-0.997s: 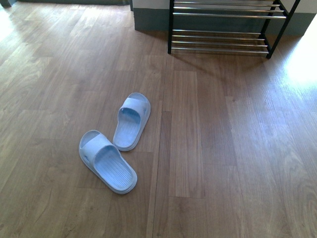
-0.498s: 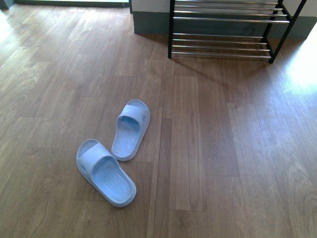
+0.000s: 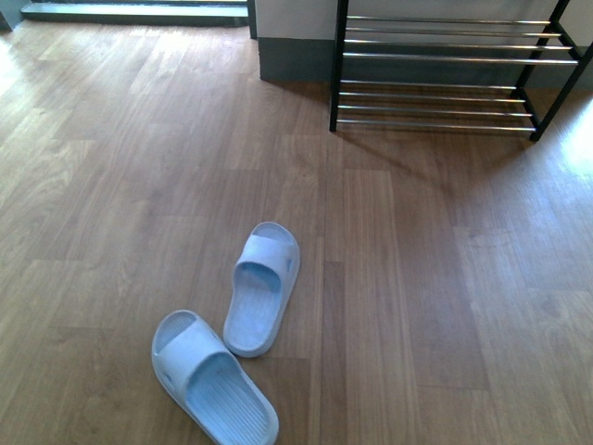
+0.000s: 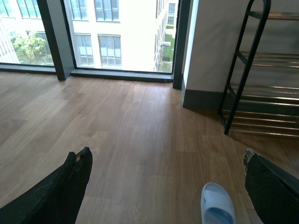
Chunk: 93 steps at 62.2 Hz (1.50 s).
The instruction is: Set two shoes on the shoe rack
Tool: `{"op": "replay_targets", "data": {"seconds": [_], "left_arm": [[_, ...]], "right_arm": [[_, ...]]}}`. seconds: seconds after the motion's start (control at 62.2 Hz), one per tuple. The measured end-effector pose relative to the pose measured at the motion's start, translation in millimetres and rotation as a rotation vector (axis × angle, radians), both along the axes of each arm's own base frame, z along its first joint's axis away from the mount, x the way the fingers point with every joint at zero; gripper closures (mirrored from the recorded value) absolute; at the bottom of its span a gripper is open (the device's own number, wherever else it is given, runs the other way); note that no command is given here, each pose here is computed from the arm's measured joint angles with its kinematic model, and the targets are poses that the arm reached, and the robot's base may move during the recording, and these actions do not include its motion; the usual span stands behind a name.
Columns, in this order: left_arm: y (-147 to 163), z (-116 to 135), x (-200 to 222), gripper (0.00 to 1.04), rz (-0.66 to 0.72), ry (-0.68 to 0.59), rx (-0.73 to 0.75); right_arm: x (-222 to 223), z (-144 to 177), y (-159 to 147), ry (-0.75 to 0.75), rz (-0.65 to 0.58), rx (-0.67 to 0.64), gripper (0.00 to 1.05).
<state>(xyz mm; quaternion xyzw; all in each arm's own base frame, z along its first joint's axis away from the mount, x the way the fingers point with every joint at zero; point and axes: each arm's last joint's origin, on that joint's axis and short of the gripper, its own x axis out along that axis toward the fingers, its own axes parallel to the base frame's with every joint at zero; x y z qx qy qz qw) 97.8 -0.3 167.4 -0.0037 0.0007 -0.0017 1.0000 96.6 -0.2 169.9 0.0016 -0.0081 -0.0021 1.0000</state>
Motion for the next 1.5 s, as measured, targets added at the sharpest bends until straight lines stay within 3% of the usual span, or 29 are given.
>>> {"op": "replay_targets", "data": {"seconds": [0.579,0.74,0.949,1.029,1.141,1.495], "left_arm": [[0,0,0,0.09,0.003,0.0,0.0],[0,0,0,0.09,0.002,0.0,0.0],[0,0,0,0.09,0.002,0.0,0.0],[0,0,0,0.09,0.002,0.0,0.0],[0,0,0,0.09,0.002,0.0,0.0],[0,0,0,0.09,0.002,0.0,0.0]], "right_arm": [[0,0,0,0.001,0.006,0.0,0.09],[17,-1,11,0.09,0.275,0.021,0.09],[90,2,40,0.218,0.351,0.019,0.09],[125,-17,57,0.33,0.379,0.02,0.09],[182,-86,94,0.598,0.413,-0.002,0.09],[233,-227,159,0.901,0.482,-0.121,0.09]]}}
